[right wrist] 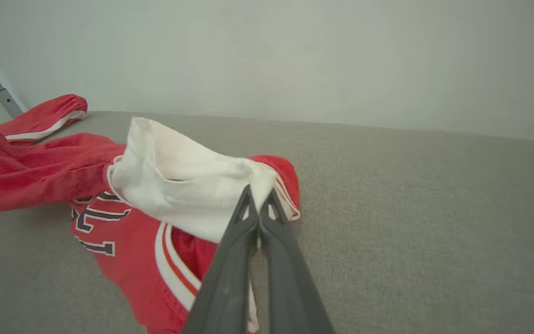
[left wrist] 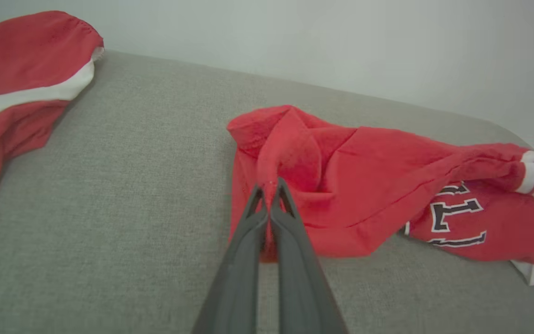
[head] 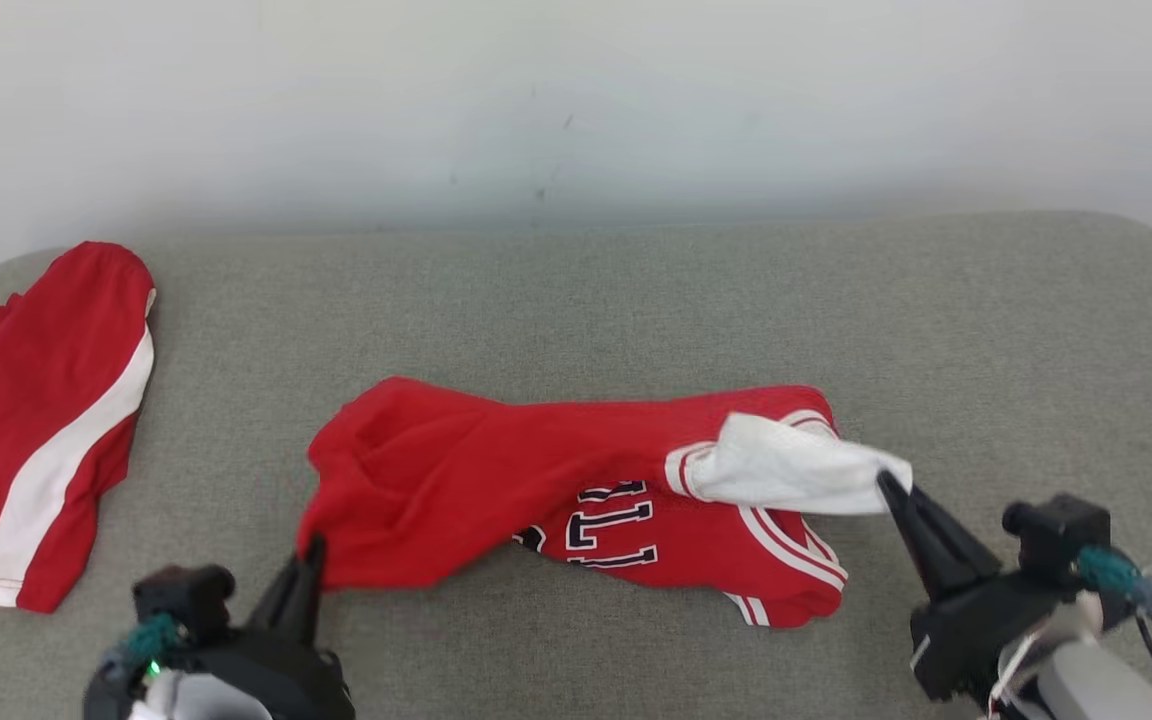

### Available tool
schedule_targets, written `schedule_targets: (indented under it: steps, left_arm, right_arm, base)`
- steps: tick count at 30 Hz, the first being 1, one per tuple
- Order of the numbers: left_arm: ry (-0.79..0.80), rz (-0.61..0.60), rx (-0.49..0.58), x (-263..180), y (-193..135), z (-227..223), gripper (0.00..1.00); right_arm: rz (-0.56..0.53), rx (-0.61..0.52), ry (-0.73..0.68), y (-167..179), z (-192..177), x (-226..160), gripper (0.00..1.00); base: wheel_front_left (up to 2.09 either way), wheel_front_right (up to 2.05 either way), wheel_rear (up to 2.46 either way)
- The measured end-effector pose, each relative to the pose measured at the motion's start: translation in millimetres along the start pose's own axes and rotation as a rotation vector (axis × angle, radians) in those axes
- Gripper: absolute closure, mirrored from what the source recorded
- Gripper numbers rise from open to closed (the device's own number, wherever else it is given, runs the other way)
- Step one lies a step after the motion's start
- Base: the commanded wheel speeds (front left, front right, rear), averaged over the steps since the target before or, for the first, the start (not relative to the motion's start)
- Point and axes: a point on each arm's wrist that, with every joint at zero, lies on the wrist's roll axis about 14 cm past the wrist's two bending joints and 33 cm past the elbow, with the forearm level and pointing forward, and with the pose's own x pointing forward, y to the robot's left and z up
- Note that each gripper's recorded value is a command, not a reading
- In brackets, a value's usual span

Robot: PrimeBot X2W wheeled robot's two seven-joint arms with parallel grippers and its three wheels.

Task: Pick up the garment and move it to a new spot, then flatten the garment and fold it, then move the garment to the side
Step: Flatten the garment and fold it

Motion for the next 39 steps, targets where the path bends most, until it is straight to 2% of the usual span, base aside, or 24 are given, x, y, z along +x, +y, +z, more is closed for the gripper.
schedule_targets:
  steps: [6, 11, 14, 17, 19, 20, 22, 25, 27, 29, 31, 33, 34, 36, 39]
  left_arm:
    - [0.064, -0.06, -0.012, -18, -24, -25, 1.0]
    - [0.122, -0.12, -0.029, -23, -38, -35, 1.0]
    - [0.148, -0.156, -0.093, -11, -42, -30, 1.0]
    - [0.123, -0.171, -0.156, 25, -40, 4, 1.0]
    - [0.097, -0.162, -0.135, 56, -31, 36, 1.0]
    - [0.086, -0.153, -0.132, 71, -26, 55, 1.0]
    - [0.05, -0.144, -0.039, 99, -18, 97, 1.0]
    - [-0.091, -0.141, -0.016, 135, -21, 189, 1.0]
    - [-0.229, -0.135, -0.003, 145, -29, 251, 1.0]
    - [-0.372, -0.171, 0.006, 147, -45, 306, 1.0]
    - [-0.524, -0.215, 0.015, 140, -63, 358, 1.0]
    - [-0.593, -0.242, 0.051, 137, -71, 377, 1.0]
    - [-0.604, -0.234, 0.047, 140, -64, 374, 1.0]
    - [-0.568, -0.202, 0.042, 155, -45, 351, 1.0]
    - [-0.472, -0.147, 0.0, 176, -13, 285, 1.0]
  right_arm:
    - [-0.039, 0.057, 0.079, -4, -32, -31, 1.0]
    - [-0.016, 0.061, 0.097, 4, -36, -35, 1.0]
    - [-0.022, 0.085, 0.105, 0, -31, -23, 1.0]
    - [-0.011, 0.059, 0.108, -6, -13, 6, 1.0]
    - [-0.003, 0.036, 0.103, -10, 6, 33, 1.0]
    - [-0.006, 0.052, 0.082, -12, 21, 48, 1.0]
    - [0.006, 0.069, 0.031, -10, 59, 82, 1.0]
    - [0.019, 0.005, -0.106, -13, 150, 129, 1.0]
    - [-0.025, -0.006, -0.276, -27, 224, 140, 1.0]
    - [-0.026, -0.028, -0.431, -28, 282, 144, 1.0]
    - [0.023, -0.073, -0.56, -12, 330, 148, 1.0]
    - [0.08, -0.114, -0.656, 5, 359, 147, 1.0]
    - [0.101, -0.129, -0.677, 11, 360, 150, 1.0]
    - [0.12, -0.138, -0.644, 11, 337, 166, 1.0]
    - [0.114, -0.095, -0.515, -2, 260, 193, 1.0]
  base:
    - [0.0, 0.0, 0.0]
    - [0.0, 0.0, 0.0]
    - [0.0, 0.0, 0.0]
    - [0.0, 0.0, 0.0]
    - [0.0, 0.0, 0.0]
    - [0.0, 0.0, 0.0]
    - [0.0, 0.0, 0.0]
    - [0.0, 0.0, 0.0]
    - [0.0, 0.0, 0.0]
    - [0.0, 0.0, 0.0]
    - [0.0, 0.0, 0.0]
    - [0.0, 0.0, 0.0]
    - [0.0, 0.0, 0.0]
    - [0.0, 0.0, 0.0]
    - [0.0, 0.0, 0.0]
